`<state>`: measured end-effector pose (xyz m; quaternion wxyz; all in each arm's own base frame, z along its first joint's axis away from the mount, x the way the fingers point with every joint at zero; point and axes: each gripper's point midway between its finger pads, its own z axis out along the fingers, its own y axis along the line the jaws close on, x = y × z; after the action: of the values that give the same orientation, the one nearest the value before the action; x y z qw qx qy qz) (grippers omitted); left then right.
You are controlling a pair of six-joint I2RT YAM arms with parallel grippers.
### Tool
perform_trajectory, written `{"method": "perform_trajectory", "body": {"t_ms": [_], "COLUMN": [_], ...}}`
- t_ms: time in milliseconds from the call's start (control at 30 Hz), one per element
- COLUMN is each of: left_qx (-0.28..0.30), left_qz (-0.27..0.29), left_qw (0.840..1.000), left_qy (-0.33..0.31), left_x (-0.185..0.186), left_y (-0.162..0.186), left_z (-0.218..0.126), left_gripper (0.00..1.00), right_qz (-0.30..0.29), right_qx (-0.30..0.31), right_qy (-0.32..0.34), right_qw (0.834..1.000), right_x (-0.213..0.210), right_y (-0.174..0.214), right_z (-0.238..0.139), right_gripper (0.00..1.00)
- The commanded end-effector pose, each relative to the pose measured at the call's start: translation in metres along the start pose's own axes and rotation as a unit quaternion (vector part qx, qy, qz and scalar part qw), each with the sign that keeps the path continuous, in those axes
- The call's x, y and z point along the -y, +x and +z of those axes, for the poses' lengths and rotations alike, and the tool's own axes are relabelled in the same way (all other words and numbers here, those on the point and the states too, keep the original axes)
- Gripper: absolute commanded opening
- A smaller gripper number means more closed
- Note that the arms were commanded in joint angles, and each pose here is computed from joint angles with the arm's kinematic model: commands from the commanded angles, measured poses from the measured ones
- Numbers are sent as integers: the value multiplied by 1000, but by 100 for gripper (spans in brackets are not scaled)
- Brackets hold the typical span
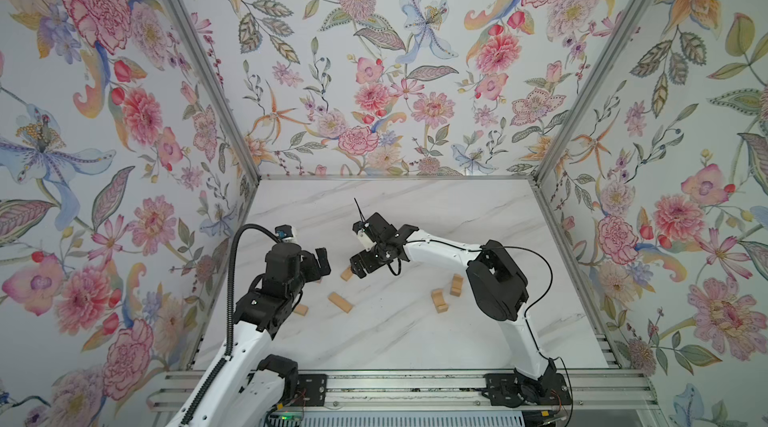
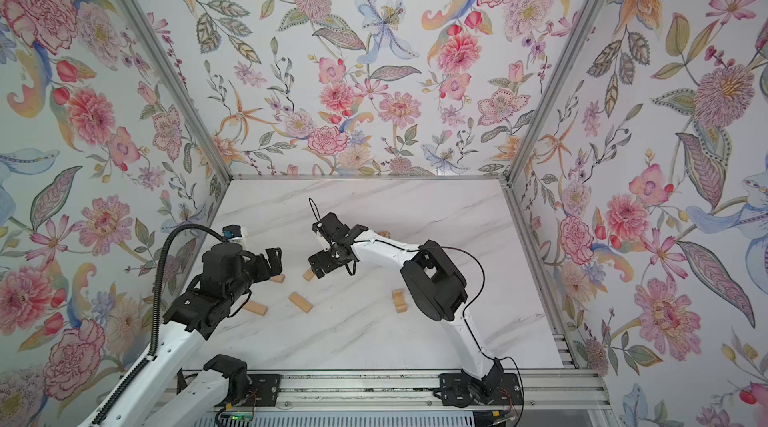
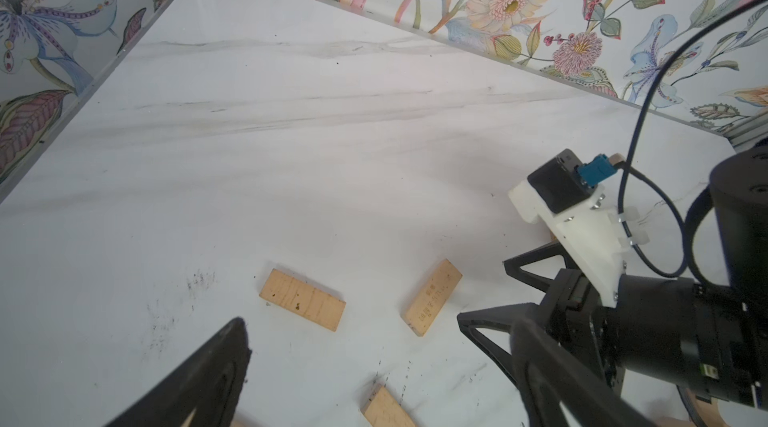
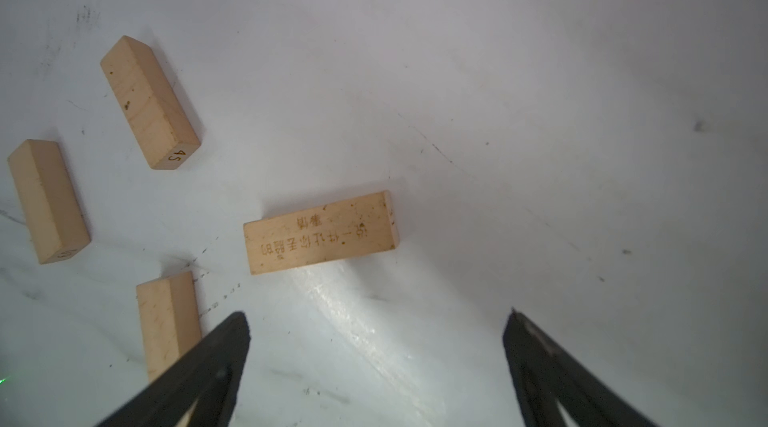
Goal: Build the wood block tower
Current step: 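Lower the right gripper around the engraved bar while the left arm shifts forward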
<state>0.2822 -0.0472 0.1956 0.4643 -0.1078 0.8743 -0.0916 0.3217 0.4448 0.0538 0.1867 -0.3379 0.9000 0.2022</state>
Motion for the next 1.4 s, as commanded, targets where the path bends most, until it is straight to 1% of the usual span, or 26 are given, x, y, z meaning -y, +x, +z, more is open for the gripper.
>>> {"method": "perform_trajectory", "body": {"t_ms": [0,233,533,967,1367], "left_qx": [-9,-10,-7,11,12], "left_qz": [-2,-20,-73,-93,-98], "left_qw": [1000,1000,997,995,995], "left_qy": [24,16,32,28,31], "left_x": [1,-12,-16,-23,-25], "left_y": [7,17,33,35,39], "left_z": [1,1,7,2,2], "left_gripper": [99,99,99,99,99], "right_qz": [-4,-12,-28,-43,-49], "right_qx": [10,15,10,1,-3], "right_qy": [-13,-8,31,45,51], "right_qw": [1000,1000,999,998,997], "right_x": [-11,-16,-16,-23,-22], "right_y": [-9,-16,-8,3,6], "right_z": [9,23,37,48,52], "right_gripper": [97,98,94,93,92]}}
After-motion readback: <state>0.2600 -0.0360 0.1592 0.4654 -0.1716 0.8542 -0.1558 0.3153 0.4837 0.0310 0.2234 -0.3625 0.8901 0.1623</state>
